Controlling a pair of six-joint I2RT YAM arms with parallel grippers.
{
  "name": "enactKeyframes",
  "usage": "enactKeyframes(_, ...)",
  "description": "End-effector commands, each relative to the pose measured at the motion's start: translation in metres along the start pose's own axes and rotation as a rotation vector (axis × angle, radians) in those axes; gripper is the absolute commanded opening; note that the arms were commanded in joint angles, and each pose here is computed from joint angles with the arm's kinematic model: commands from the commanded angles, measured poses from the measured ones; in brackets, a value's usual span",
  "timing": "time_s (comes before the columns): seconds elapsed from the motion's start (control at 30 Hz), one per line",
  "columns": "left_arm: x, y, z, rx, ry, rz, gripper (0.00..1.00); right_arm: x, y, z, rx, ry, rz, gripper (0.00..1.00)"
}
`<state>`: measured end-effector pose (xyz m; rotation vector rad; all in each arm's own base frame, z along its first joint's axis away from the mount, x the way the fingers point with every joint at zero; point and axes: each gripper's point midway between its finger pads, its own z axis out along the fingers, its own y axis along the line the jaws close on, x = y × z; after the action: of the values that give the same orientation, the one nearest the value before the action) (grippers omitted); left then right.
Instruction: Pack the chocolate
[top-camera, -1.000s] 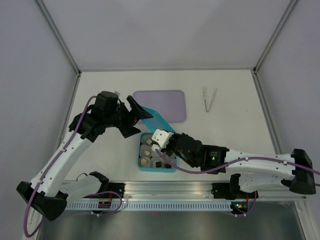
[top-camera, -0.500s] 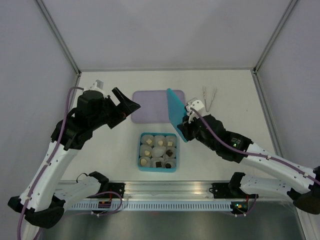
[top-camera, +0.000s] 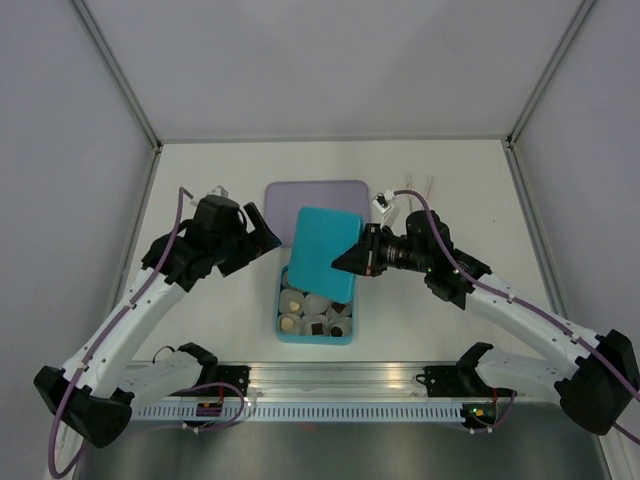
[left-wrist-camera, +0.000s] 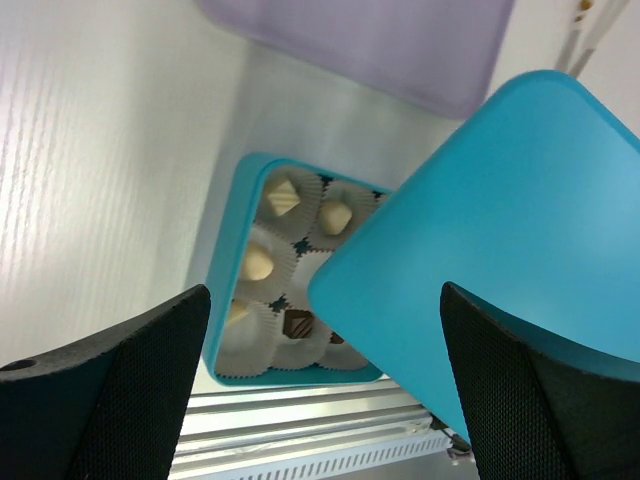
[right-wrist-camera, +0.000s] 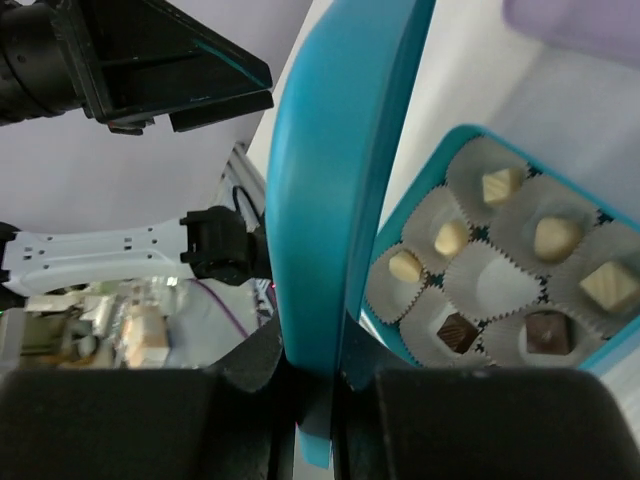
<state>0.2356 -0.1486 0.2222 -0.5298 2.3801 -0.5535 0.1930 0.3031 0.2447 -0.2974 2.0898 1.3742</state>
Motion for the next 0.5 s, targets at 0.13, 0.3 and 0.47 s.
enactKeyframes(0.13,0.023,0.026,0.008,-0.020,0.028,0.006,0.99,0.014,0.024,0.008,-0.257,0.077,0.165,0.00)
enactKeyframes(0.3,0.041,0.038,0.019,-0.024,0.072,-0.005,1.00,0.021,0.018,0.011,-0.277,0.073,0.219,0.01)
enactKeyframes(0.47,0.052,0.042,0.029,-0.032,0.115,-0.007,1.00,0.031,0.008,0.018,-0.280,0.103,0.257,0.00)
